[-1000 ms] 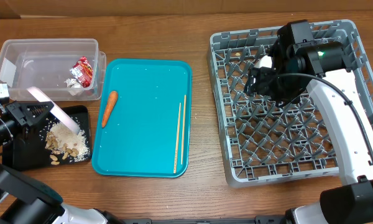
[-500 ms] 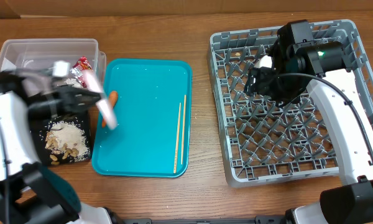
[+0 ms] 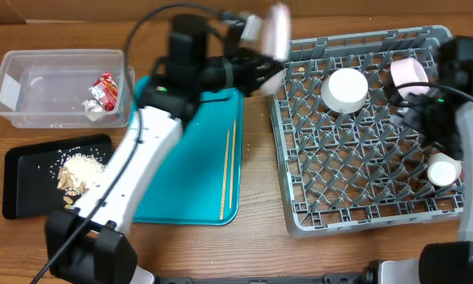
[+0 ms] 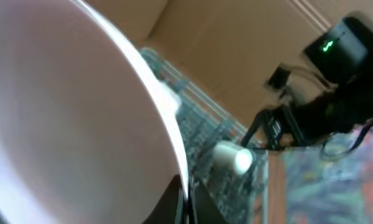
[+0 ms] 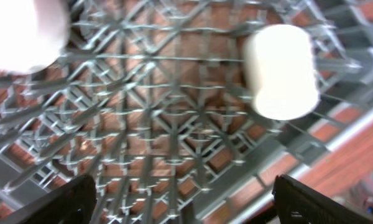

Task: Sort waste into correct bins and load items into the dishwasher
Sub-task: 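Carry the emptied plate to the rack with the left gripper, then hand the plate to the right gripper and stand it in the rack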

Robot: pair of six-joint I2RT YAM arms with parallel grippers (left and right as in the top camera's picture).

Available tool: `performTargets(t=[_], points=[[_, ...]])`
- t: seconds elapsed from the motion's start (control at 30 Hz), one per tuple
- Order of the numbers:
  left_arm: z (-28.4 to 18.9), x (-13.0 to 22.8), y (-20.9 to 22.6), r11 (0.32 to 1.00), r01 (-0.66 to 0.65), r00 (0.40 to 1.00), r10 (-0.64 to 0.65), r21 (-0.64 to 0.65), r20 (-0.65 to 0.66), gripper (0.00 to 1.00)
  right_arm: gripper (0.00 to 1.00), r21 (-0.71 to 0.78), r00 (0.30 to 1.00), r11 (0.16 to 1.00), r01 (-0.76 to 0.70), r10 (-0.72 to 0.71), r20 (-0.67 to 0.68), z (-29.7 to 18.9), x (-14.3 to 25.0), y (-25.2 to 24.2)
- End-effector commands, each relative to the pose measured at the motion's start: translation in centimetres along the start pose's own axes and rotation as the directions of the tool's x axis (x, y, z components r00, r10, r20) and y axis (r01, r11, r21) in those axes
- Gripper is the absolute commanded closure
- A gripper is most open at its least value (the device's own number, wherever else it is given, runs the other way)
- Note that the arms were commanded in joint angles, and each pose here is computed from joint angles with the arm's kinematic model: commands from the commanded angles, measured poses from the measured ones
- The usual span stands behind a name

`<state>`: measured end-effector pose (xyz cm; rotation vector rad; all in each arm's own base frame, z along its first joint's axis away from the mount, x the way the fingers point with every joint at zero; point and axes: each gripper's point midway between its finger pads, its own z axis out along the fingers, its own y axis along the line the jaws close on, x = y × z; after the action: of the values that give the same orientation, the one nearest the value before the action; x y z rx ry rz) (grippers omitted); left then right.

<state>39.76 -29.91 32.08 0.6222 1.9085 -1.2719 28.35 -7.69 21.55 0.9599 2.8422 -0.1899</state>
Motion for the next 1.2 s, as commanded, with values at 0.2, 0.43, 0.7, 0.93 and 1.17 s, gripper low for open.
performTargets(t=[0.2, 0.43, 0.7, 0.93, 1.17], points=[[8.7, -0.5, 0.9, 0.924, 0.378, 0.911, -0.383, 0.057, 0.152, 0.96, 0.06, 0.003, 0.999, 0.999, -0.051, 0.051, 0.016, -0.6, -0.3, -1.8], [12.5, 2.4, 3.3, 0.84, 0.521, 0.839, -0.537, 0.149, 0.093, 0.96, 0.05, 0.003, 0.999, 0.999, -0.051, 0.051, 0.017, -0.6, -0.4, -1.8], [13.0, 4.5, 6.1, 0.813, 0.572, 0.813, -0.579, 0.106, 0.054, 0.68, 0.05, 0.002, 0.999, 0.999, -0.051, 0.051, 0.018, -0.6, -0.4, -1.8], [7.9, 6.8, 12.5, 0.765, 0.642, 0.765, -0.643, -0.042, -0.028, 0.0, 0.03, -0.005, 0.998, 0.999, -0.052, 0.052, 0.022, -0.5, -0.5, -1.6], [0.0, 5.4, 15.0, 0.815, 0.502, 0.857, -0.514, -0.29, 0.039, 0.0, 0.13, -0.271, 0.992, 0.958, 0.095, -0.069, 0.103, -1.4, -2.6, 3.6]])
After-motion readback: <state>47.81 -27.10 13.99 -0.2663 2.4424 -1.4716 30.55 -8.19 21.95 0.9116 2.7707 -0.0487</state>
